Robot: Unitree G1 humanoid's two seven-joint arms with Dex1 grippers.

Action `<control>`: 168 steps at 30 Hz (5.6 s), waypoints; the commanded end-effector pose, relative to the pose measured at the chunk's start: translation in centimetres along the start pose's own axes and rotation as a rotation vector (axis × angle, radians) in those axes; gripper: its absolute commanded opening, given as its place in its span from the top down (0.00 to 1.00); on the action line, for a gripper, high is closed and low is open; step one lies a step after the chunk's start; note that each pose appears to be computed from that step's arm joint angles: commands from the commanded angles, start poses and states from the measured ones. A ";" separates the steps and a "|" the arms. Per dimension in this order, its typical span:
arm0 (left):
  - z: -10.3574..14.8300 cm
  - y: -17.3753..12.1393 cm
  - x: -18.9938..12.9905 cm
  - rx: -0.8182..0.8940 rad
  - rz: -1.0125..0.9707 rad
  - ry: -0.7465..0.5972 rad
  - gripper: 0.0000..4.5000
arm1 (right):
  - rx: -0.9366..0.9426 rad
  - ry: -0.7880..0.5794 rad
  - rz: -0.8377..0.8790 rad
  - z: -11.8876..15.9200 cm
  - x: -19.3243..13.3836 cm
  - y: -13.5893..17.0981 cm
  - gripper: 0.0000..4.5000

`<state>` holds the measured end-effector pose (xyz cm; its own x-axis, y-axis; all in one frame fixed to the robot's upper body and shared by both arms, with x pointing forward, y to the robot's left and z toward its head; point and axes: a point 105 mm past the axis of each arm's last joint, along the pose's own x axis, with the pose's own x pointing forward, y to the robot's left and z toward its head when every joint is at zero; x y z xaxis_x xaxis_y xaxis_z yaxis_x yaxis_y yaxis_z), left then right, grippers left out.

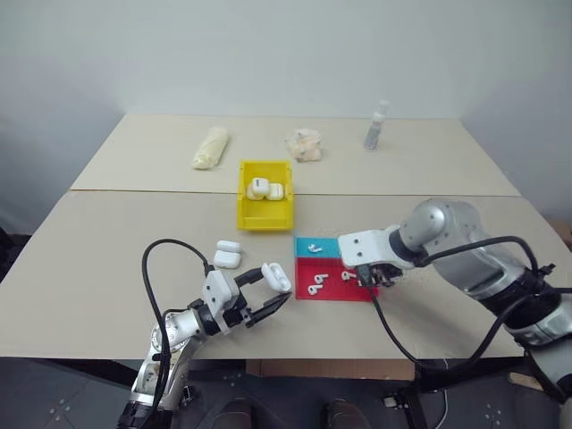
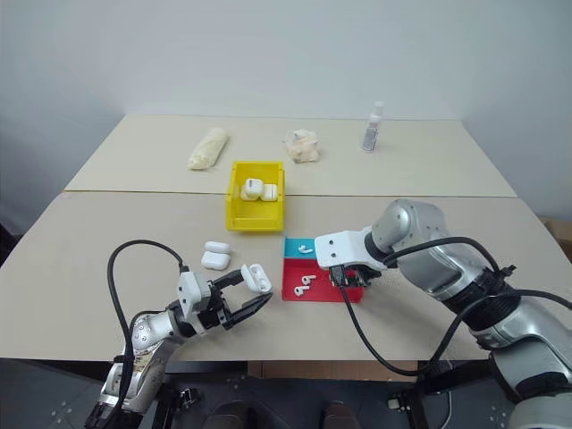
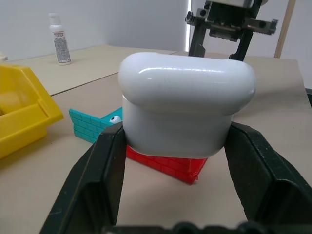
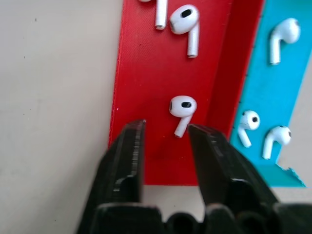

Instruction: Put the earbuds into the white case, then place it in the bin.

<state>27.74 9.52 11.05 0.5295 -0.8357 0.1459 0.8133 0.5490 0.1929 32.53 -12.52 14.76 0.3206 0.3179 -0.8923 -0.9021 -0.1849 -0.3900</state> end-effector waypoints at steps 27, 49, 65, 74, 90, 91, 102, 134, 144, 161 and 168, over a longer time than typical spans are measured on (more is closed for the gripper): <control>1.2 0.1 0.6 0.023 0.034 0.036 0.39 | -0.057 0.034 -0.086 0.6 1.9 -1.2 0.61; 1.2 0.1 0.5 0.020 0.043 0.051 0.39 | -0.050 0.033 -0.071 0.3 2.4 -1.0 0.65; 1.3 0.0 0.6 0.010 0.049 0.056 0.39 | -0.053 0.037 -0.070 0.2 2.6 -0.8 0.86; 2.7 -0.4 0.9 0.026 0.012 0.011 0.39 | 0.008 -0.058 -0.175 1.5 -0.6 -1.1 0.86; 10.6 -2.0 2.7 -0.083 -0.379 -0.217 0.39 | 0.157 -1.159 -0.656 6.4 -18.3 -0.1 0.86; 11.3 -2.1 2.9 -0.081 -0.413 -0.229 0.39 | 0.127 -1.230 -0.638 7.0 -18.5 0.5 0.86; 12.9 -2.3 3.0 -0.045 -0.541 -0.246 0.39 | -0.015 -1.480 -0.475 10.9 -16.6 1.7 0.86; 12.5 -2.0 3.4 -0.028 -0.499 -0.247 0.39 | -0.039 -1.319 -0.386 10.2 -11.5 1.3 0.63; 9.7 -1.3 2.9 0.014 -0.445 -0.130 0.39 | -0.059 -1.244 -0.383 8.7 -11.9 1.4 0.49; 2.5 -0.6 -1.1 0.040 -0.258 0.107 0.39 | 0.054 -0.248 -0.195 0.9 -5.9 -7.3 0.49; 2.3 -1.2 -1.0 0.032 -0.237 0.111 0.39 | -0.063 -0.104 -0.092 1.2 -3.0 -8.4 0.49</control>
<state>26.07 10.21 11.90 0.3635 -0.9306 -0.0419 0.9163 0.3491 0.1964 38.55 -10.80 20.14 0.3485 0.4591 -0.8172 -0.8708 -0.1641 -0.4635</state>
